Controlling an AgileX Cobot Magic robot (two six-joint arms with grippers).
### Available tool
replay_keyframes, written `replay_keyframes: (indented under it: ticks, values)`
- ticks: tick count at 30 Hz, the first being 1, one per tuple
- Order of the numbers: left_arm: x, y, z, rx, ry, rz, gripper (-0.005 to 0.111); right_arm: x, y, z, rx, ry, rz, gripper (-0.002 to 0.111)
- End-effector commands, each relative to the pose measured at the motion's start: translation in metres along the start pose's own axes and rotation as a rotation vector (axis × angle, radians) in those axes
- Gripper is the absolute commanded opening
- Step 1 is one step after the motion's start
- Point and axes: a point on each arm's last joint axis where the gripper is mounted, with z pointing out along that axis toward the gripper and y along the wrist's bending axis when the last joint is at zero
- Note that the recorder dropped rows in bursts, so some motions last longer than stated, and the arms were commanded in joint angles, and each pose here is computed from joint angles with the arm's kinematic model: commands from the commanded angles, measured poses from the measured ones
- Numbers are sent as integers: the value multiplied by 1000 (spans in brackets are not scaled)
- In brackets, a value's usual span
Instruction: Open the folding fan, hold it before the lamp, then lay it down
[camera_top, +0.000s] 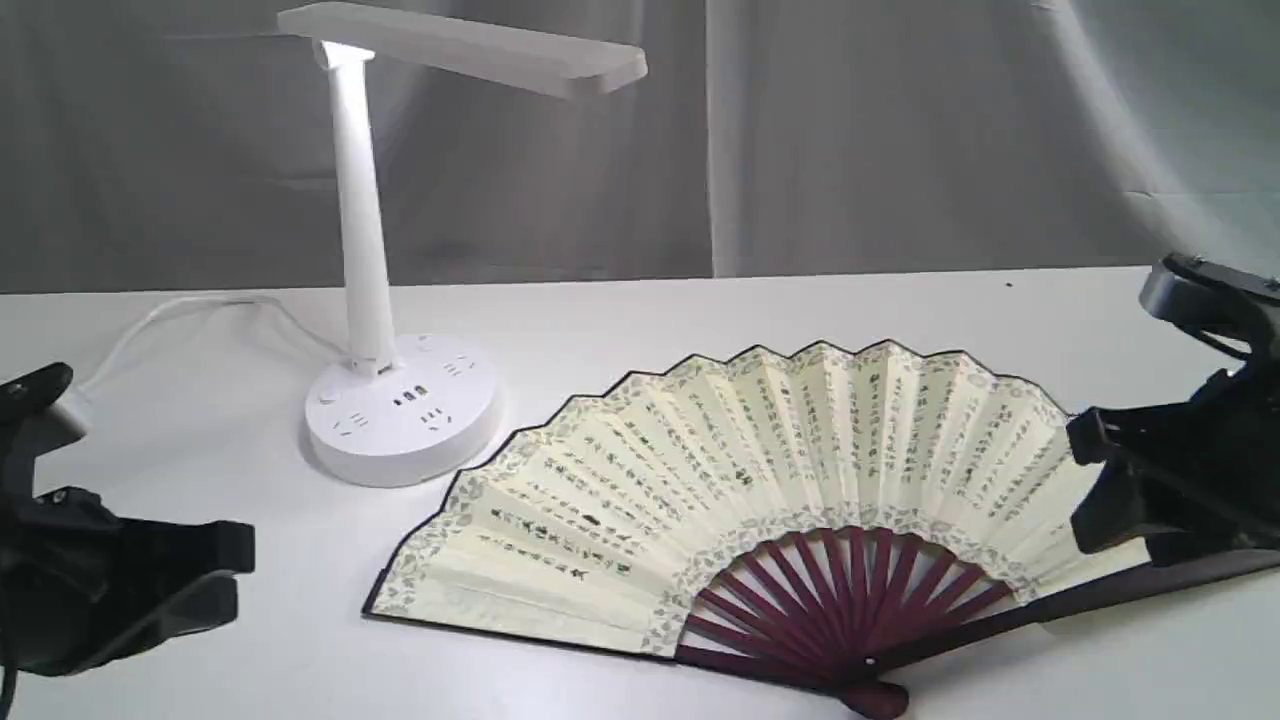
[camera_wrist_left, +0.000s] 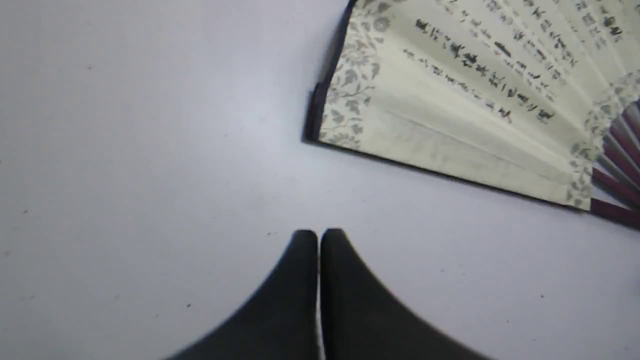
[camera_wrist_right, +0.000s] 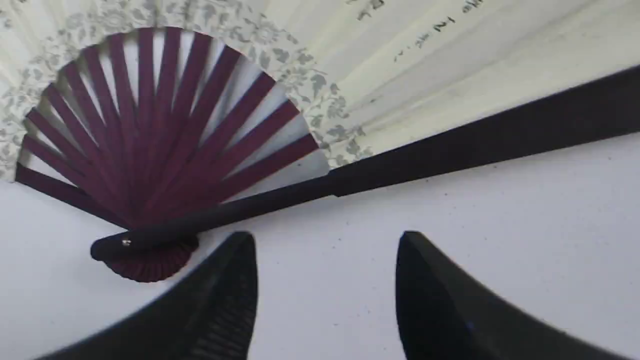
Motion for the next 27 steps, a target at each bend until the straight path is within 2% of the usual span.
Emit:
replay_keyframes:
  ticks: [1,3,5,7,9,12,17,27]
  values:
    - [-8,3,-8,-6,28,4,0,1,3,0,65,8,-37,39]
    - [-15,1,-13,-26,82,78,0,2,7,1,92,21,-67,34]
    - [-25,0,-22,-93,149,130,0,3,12,4,112,27,-106,30]
    - [-35,4,-29,-192,162,68,0,3,17,6,134,32,-128,30]
    - [-42,10,-35,-295,160,63,0,4,19,7,154,38,-137,30]
    - [-43,15,-37,-350,154,62,0,4,15,6,204,41,-99,30]
    - [-43,17,-38,-374,162,92,0,4,7,4,291,41,-84,30]
    - [-43,18,-39,-394,158,89,0,1,13,-3,252,2,-49,30]
